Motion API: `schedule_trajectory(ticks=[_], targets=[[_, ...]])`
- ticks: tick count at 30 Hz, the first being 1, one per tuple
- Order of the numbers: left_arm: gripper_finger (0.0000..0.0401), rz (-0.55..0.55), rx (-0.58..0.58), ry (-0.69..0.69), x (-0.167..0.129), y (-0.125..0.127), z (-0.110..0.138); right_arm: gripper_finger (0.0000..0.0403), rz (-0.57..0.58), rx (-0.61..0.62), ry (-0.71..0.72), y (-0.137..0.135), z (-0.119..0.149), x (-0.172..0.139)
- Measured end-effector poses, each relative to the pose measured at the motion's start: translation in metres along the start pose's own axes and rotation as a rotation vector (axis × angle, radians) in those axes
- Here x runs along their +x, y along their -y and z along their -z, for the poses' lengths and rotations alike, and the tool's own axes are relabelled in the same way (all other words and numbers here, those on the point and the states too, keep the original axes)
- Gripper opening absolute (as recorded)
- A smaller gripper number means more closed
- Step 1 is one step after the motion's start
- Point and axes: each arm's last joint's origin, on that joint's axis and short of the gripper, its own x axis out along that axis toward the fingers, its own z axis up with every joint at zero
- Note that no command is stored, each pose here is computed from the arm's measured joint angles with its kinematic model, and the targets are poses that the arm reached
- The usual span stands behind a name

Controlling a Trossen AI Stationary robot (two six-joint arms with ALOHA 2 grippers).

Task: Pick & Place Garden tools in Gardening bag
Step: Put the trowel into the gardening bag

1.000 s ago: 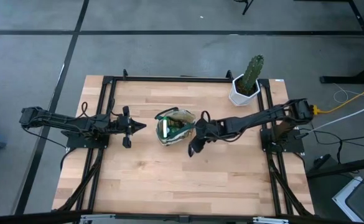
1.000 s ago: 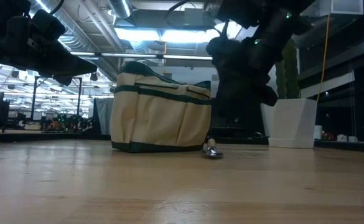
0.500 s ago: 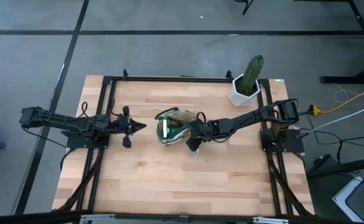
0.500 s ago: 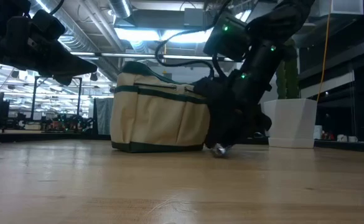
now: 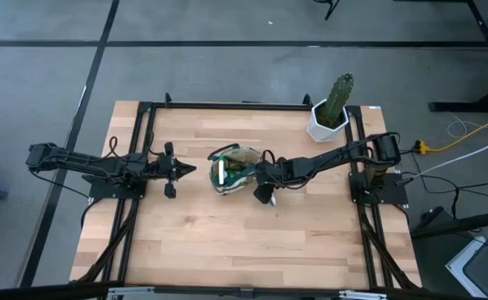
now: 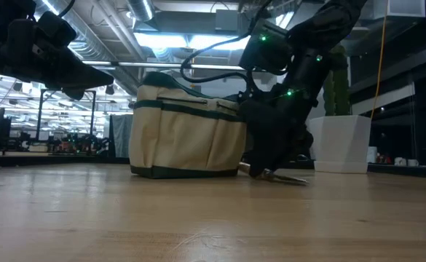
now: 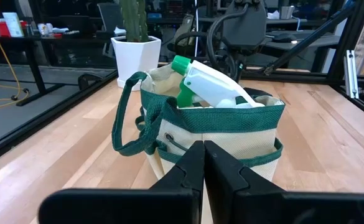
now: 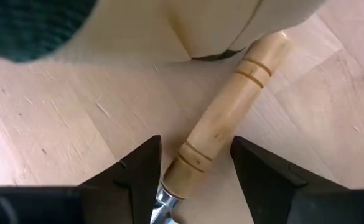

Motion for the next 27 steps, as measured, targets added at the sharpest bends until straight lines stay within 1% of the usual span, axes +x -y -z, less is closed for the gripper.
schedule_trajectory(ticks=[3,5,13,16,22,24,27], targets=[[0.0004,0.000,0.000,0.000,0.000,0.000,0.000,0.0195,0.000,-0.007,0.000,-0.002,0.001,-0.001],[0.0004,0.000,0.000,0.000,0.000,0.000,0.000,0.0181,0.000,-0.024,-0.002,-0.003,0.002,-0.001],[0.0004,0.000,0.000,0.000,0.000,0.000,0.000,0.0093,0.007,-0.054,-0.029,-0.002,0.004,-0.006],[0.0004,0.000,0.000,0.000,0.000,0.000,0.000,0.0072,0.017,-0.059,-0.043,-0.001,0.006,-0.007],[0.0004,0.000,0.000,0.000,0.000,0.000,0.000,0.0068,0.051,-0.068,-0.079,0.003,0.009,-0.012],[0.0004,0.000,0.000,0.000,0.000,0.000,0.000,0.0068,0.091,-0.072,-0.104,0.007,0.011,-0.018],[0.0004,0.000,0.000,0.000,0.000,0.000,0.000,0.0068,0.131,-0.067,-0.093,0.010,0.011,-0.027]])
